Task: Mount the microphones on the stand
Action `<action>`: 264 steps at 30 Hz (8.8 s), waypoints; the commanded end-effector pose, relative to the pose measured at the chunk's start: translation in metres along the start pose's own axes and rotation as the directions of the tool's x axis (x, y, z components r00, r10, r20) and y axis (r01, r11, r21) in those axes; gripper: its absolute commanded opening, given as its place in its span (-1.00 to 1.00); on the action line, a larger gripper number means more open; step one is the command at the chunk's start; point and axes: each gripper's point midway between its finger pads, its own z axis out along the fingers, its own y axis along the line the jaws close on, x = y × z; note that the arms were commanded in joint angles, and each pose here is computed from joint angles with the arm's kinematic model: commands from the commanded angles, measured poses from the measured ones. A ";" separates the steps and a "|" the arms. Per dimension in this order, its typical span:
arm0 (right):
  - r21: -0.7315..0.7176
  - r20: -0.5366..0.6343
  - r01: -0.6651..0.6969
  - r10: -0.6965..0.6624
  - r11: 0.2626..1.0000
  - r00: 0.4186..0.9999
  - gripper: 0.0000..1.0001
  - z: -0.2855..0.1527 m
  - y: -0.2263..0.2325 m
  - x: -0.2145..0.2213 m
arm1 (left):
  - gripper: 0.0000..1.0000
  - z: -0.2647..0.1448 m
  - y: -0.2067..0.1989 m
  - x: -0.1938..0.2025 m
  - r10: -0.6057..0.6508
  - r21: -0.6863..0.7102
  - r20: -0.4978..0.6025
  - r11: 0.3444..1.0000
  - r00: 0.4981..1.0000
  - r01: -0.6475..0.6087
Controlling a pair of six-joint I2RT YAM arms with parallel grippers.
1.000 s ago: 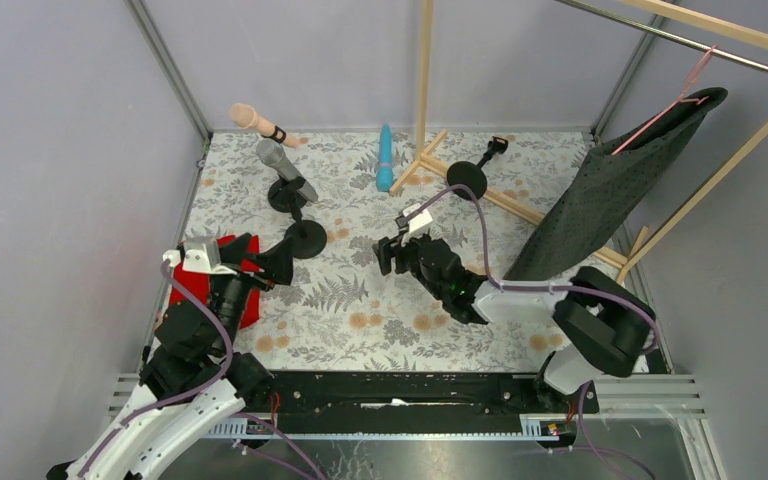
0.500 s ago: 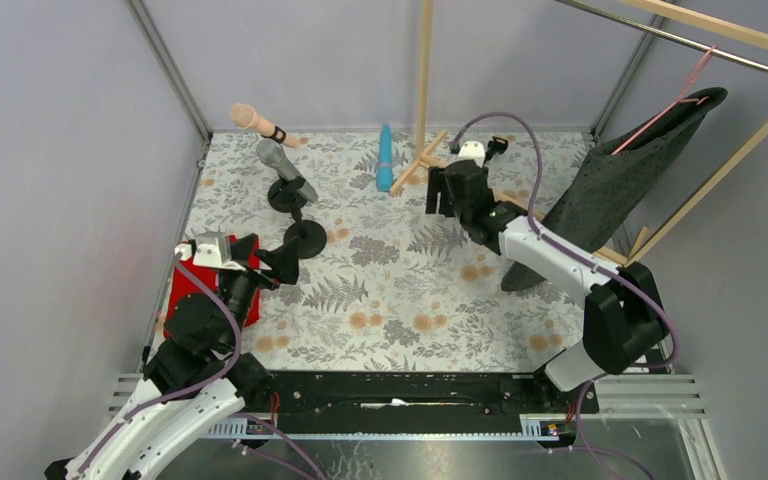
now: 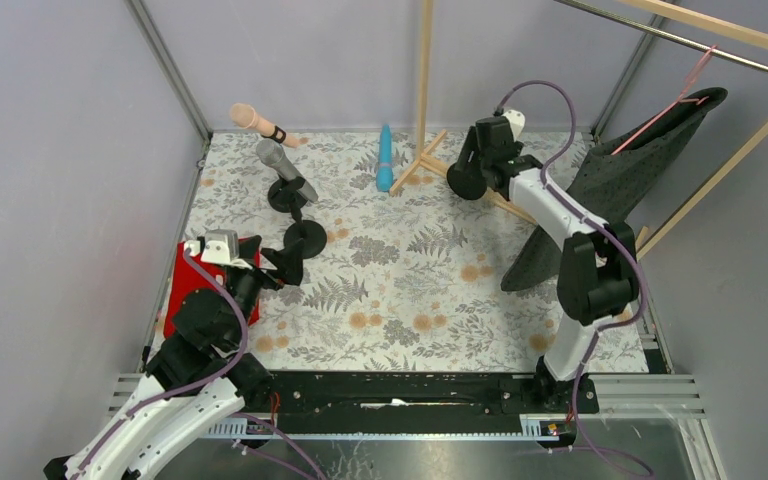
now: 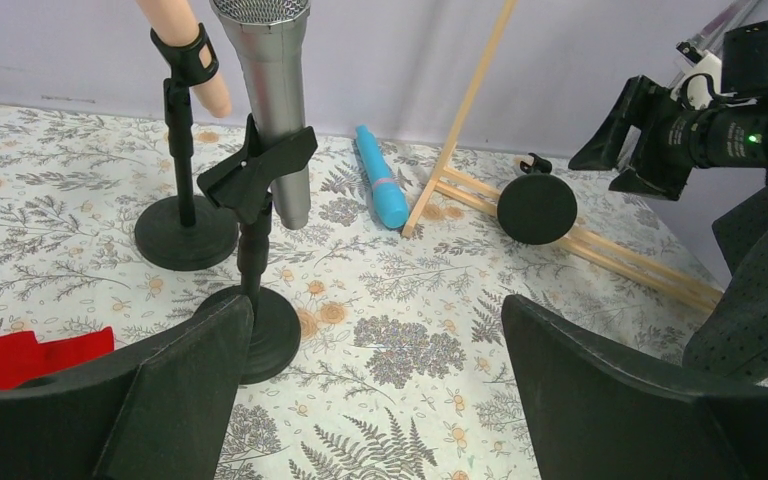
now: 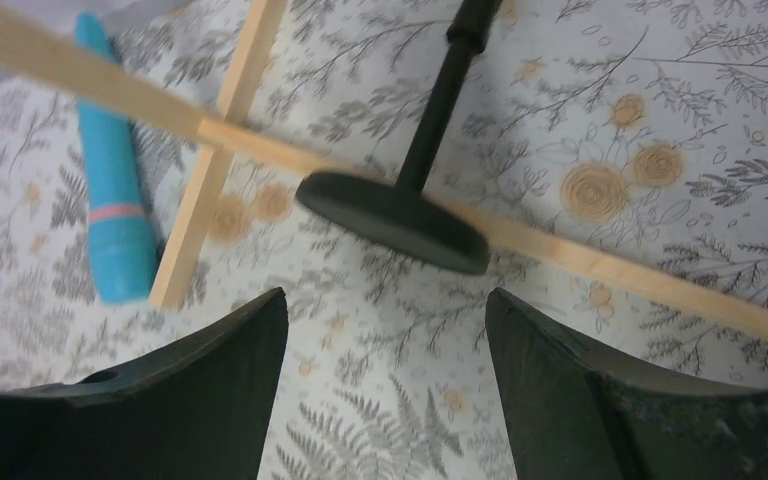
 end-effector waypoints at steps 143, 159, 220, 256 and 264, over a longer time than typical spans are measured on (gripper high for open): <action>-0.818 0.545 0.434 0.269 0.377 0.794 -0.09 -0.335 0.231 0.122 | -1.00 0.016 -0.117 0.010 -0.226 0.460 -0.150 0.846 0.962 0.271; -0.647 0.438 0.365 -0.066 0.669 0.896 0.38 -0.277 0.175 0.135 | -1.00 0.017 -0.061 0.021 -0.052 0.250 -0.103 0.965 0.993 0.076; -0.258 0.046 0.322 -0.321 0.911 0.946 0.43 0.127 0.218 0.082 | -1.00 0.005 -0.024 0.023 -0.085 0.076 -0.120 0.993 0.989 0.095; -0.465 0.274 0.601 -0.540 0.650 0.796 -0.39 -0.011 0.238 0.107 | -1.00 0.005 -0.021 0.023 -0.083 0.058 -0.115 0.994 0.990 0.090; -0.473 0.152 0.600 -0.610 0.646 0.777 -0.39 -0.089 0.150 0.171 | -1.00 0.010 -0.047 0.033 -0.056 0.189 -0.151 0.978 0.987 0.084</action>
